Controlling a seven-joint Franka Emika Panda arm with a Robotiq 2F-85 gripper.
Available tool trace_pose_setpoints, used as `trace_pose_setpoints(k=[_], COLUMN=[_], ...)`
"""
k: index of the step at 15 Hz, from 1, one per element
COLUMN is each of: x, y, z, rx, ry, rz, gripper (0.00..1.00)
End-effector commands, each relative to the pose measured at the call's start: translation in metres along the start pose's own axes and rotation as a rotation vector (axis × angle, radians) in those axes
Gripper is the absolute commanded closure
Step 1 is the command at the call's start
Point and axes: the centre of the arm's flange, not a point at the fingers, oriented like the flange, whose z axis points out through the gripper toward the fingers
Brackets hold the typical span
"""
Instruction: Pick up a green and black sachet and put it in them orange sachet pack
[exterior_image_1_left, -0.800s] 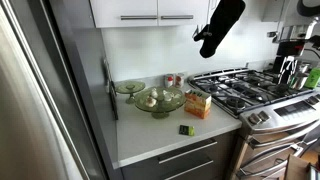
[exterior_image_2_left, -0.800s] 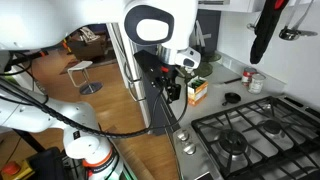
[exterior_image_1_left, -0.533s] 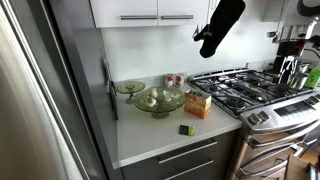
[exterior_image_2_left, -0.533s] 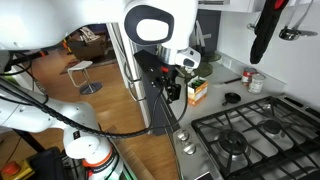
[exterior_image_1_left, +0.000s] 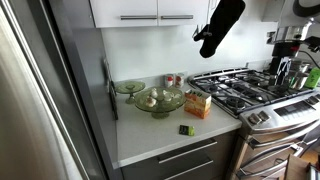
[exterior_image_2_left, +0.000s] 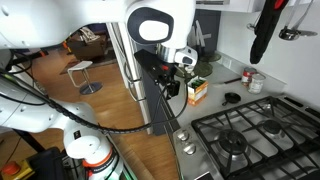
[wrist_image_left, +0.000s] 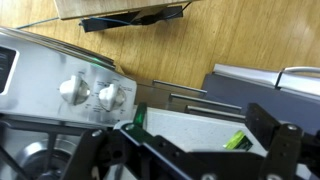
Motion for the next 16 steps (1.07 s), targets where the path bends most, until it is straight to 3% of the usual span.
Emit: trace_pose_setpoints(k=[1,7,8,11,14,16], x=[0.049,0.117,0.084,0.093,0.091,0.098], y=[-0.069,-0.198,-0.177,-0.188,-0.179,-0.185], z=[0.048,0.149,0.124,0.141,0.127,0.141], rx=[0.026,-0.013,-0.020,-0.032,-0.026,-0.024], ry=[-0.050,-0.160,-0.125,-0.151,-0.120,-0.079], rz=[-0.195,-0.537,-0.453,-0.466,-0.450,-0.517], gripper=[0.00,0.00,0.00,0.00,0.00,0.00])
